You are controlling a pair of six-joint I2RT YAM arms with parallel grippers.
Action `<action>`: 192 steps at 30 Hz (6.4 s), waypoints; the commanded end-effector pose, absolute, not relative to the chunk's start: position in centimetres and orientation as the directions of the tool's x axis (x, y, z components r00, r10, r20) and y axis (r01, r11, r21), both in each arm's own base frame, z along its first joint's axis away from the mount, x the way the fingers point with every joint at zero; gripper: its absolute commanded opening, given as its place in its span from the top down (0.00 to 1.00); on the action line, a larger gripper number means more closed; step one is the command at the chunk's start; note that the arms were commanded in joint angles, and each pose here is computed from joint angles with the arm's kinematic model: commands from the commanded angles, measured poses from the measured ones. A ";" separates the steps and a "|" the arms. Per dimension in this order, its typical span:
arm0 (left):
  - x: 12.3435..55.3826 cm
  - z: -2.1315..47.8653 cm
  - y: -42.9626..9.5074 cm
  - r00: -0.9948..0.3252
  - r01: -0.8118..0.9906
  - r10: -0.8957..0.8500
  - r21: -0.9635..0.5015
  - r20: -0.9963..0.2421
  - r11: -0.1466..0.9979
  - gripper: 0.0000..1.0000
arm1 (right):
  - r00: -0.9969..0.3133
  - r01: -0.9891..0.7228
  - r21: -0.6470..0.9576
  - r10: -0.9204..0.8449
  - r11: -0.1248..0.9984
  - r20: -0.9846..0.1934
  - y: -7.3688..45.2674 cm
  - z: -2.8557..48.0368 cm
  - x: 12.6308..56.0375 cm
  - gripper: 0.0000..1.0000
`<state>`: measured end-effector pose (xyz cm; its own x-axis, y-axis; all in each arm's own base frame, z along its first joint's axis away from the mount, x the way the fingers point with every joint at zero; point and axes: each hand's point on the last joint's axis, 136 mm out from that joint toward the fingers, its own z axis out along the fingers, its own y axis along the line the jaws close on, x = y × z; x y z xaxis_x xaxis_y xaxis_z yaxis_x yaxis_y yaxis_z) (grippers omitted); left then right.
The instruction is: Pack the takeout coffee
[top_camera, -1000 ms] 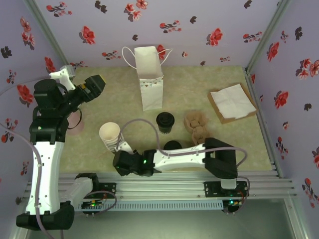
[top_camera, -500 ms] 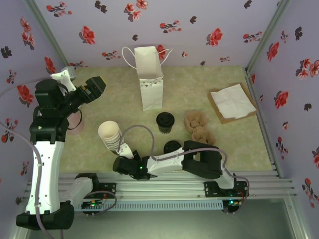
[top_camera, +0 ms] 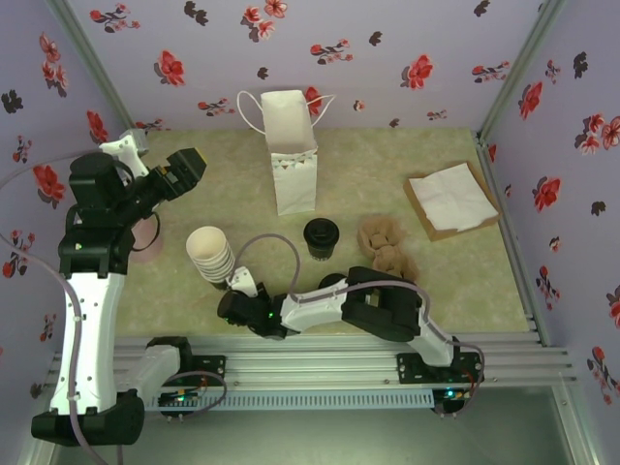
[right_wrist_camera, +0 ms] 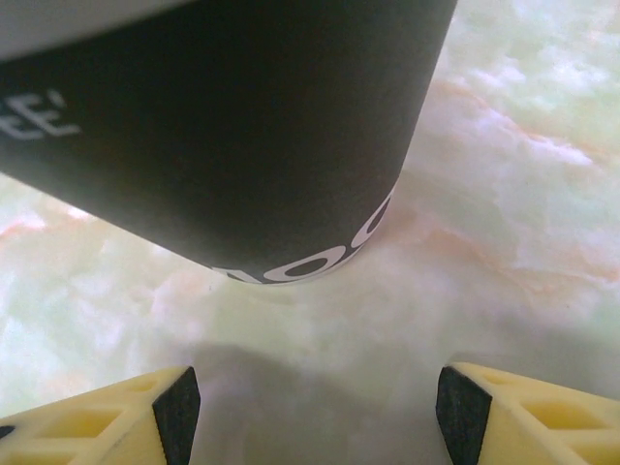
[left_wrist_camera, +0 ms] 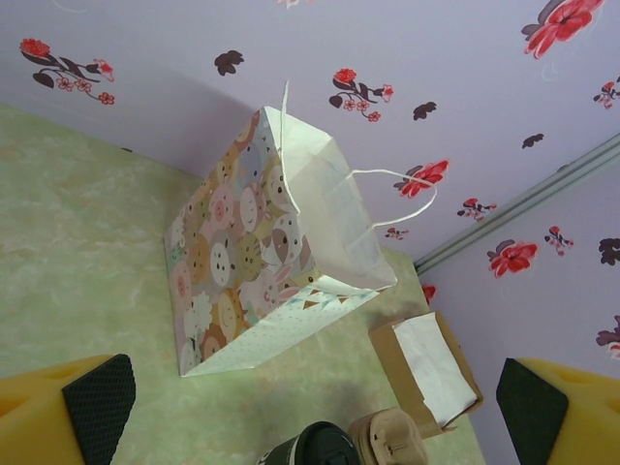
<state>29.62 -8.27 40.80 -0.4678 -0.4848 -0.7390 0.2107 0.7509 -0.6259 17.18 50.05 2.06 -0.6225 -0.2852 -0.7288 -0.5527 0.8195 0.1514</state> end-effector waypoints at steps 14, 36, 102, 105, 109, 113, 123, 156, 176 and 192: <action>29.4 42.1 -8.4 -0.434 0.246 -0.467 -0.600 -0.770 0.761 0.01 | -0.763 -0.446 0.210 -0.246 0.870 -0.598 50.9 -6.0 24.3 0.31; 29.2 42.0 -8.4 -0.436 0.245 -0.467 -0.602 -0.769 0.760 0.01 | -0.793 -0.404 0.244 -0.203 0.882 -0.575 51.1 -7.0 26.4 0.31; 42.9 28.8 -33.7 -0.660 0.541 0.375 -0.065 -0.651 0.838 0.28 | -0.752 0.210 0.255 0.323 0.944 -0.574 8.7 21.5 20.1 0.01; 42.6 28.1 -34.6 -0.663 0.560 0.388 -0.079 -0.640 0.825 0.34 | -0.765 0.208 0.274 0.331 0.939 -0.552 9.0 21.1 20.0 0.01; 41.6 28.0 -36.0 -0.655 0.586 0.401 -0.095 -0.640 0.805 0.47 | -0.767 0.225 0.277 0.345 0.934 -0.541 8.7 20.8 20.0 0.01; 41.1 28.2 -36.8 -0.650 0.592 0.398 -0.103 -0.647 0.799 0.62 | -0.765 0.245 0.278 0.361 0.929 -0.533 8.5 20.5 20.1 0.01; 39.4 29.4 -39.4 -0.643 0.622 0.371 -0.175 -0.670 0.763 0.71 | -0.781 0.255 0.264 0.359 0.930 -0.510 8.5 19.5 20.3 0.01; 34.8 32.0 -42.7 -0.605 0.708 0.387 -0.249 -0.695 0.660 0.39 | -0.943 0.045 0.085 0.071 0.995 -0.325 11.3 13.4 25.6 0.24; 33.7 40.0 -39.1 -0.536 0.710 0.233 -0.283 -0.812 0.645 0.01 | -0.963 -0.012 0.024 -0.005 1.000 -0.271 12.0 12.1 27.2 0.37; 34.2 41.9 -31.6 -0.529 0.610 0.045 -0.343 -0.848 0.714 0.01 | -0.973 -0.017 0.009 -0.014 1.000 -0.229 12.1 10.7 27.2 0.44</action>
<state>34.06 -32.57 40.01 -0.5591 0.1177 -0.8207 0.6190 0.7178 -0.3187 26.86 12.11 10.30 -0.9737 -0.0071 -0.2275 -0.0100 0.9999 0.0117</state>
